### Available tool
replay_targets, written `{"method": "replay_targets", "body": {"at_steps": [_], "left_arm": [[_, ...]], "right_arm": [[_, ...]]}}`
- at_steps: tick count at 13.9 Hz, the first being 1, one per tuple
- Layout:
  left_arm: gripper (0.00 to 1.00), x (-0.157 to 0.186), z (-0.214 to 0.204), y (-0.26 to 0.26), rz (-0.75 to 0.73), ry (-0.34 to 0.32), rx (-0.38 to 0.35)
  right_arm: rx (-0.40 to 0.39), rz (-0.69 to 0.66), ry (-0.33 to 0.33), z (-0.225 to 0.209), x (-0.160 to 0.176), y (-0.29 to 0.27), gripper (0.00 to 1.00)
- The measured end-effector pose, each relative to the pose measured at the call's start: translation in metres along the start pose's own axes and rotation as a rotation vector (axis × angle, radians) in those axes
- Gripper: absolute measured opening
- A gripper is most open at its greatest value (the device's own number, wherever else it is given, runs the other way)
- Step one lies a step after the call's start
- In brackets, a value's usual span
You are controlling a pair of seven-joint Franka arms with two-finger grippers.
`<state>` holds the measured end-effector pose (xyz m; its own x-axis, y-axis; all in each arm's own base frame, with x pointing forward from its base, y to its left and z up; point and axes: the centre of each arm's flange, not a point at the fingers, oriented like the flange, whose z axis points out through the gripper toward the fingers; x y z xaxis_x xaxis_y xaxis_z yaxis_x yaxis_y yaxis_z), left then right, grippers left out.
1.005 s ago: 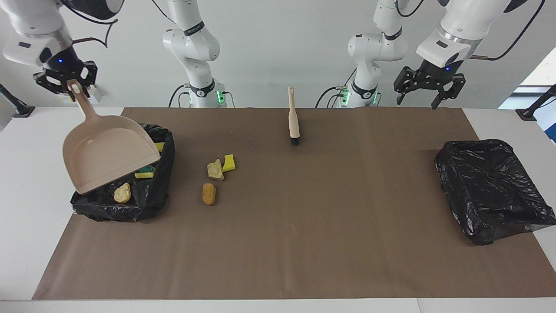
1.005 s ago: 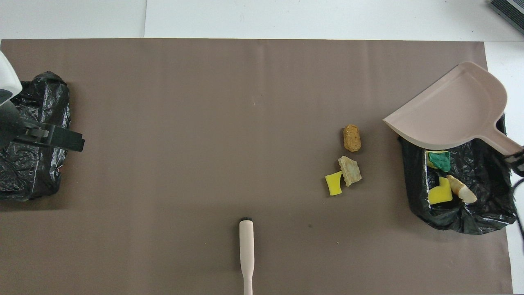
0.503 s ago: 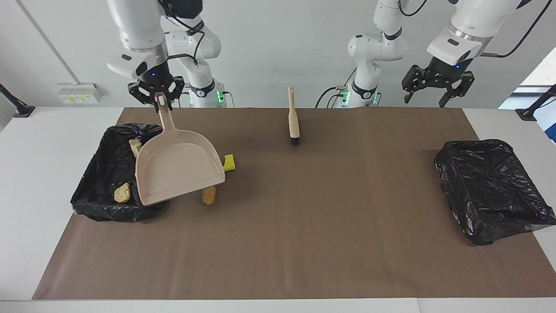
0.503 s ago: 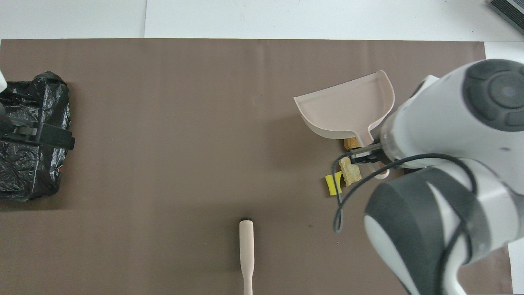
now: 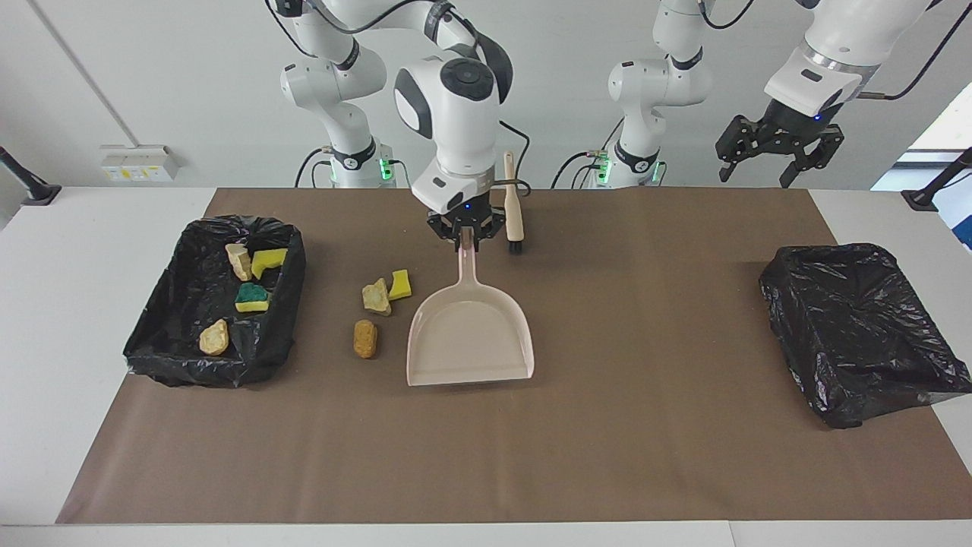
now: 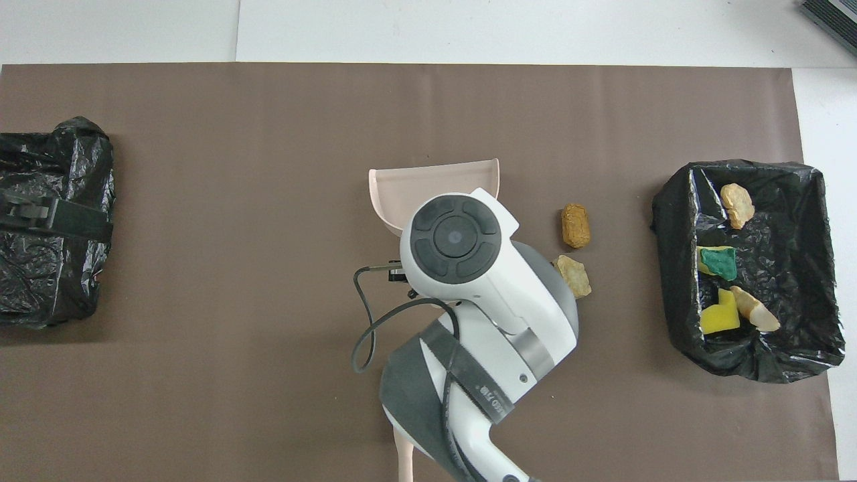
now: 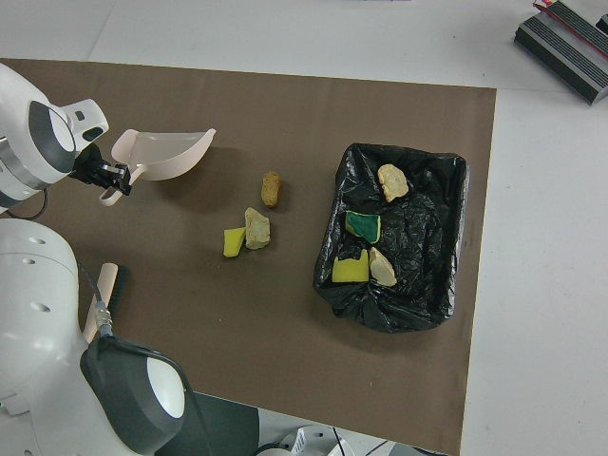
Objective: Sweep and dump trash in bin
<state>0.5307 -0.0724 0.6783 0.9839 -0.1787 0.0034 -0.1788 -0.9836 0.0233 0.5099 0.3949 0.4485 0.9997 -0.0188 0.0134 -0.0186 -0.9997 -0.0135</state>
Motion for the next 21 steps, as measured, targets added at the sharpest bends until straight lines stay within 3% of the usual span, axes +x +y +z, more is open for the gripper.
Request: {"method": "replay_targets", "body": {"at_steps": [5, 11, 15, 17, 18, 21], "left_arm": [[1.00, 0.000, 0.000, 0.000, 0.000, 0.000, 0.000], [1.00, 0.000, 0.000, 0.000, 0.000, -0.003, 0.000], [1.00, 0.000, 0.000, 0.000, 0.000, -0.003, 0.000], [1.00, 0.000, 0.000, 0.000, 0.000, -0.003, 0.000], [1.00, 0.000, 0.000, 0.000, 0.000, -0.002, 0.000], [1.00, 0.000, 0.000, 0.002, 0.004, 0.001, 0.000]], "right_arm": [[0.055, 0.012, 0.053, 0.053, -0.019, -0.068, 0.33], [0.079, 0.033, 0.080, 0.074, -0.004, -0.065, 0.33], [0.077, 0.031, 0.078, 0.074, 0.005, -0.055, 0.72], [0.097, 0.095, 0.038, 0.060, 0.015, -0.037, 0.94], [0.103, 0.132, 0.007, 0.045, 0.023, -0.020, 1.00], [0.070, 0.103, -0.061, -0.023, 0.016, 0.024, 1.00]]}}
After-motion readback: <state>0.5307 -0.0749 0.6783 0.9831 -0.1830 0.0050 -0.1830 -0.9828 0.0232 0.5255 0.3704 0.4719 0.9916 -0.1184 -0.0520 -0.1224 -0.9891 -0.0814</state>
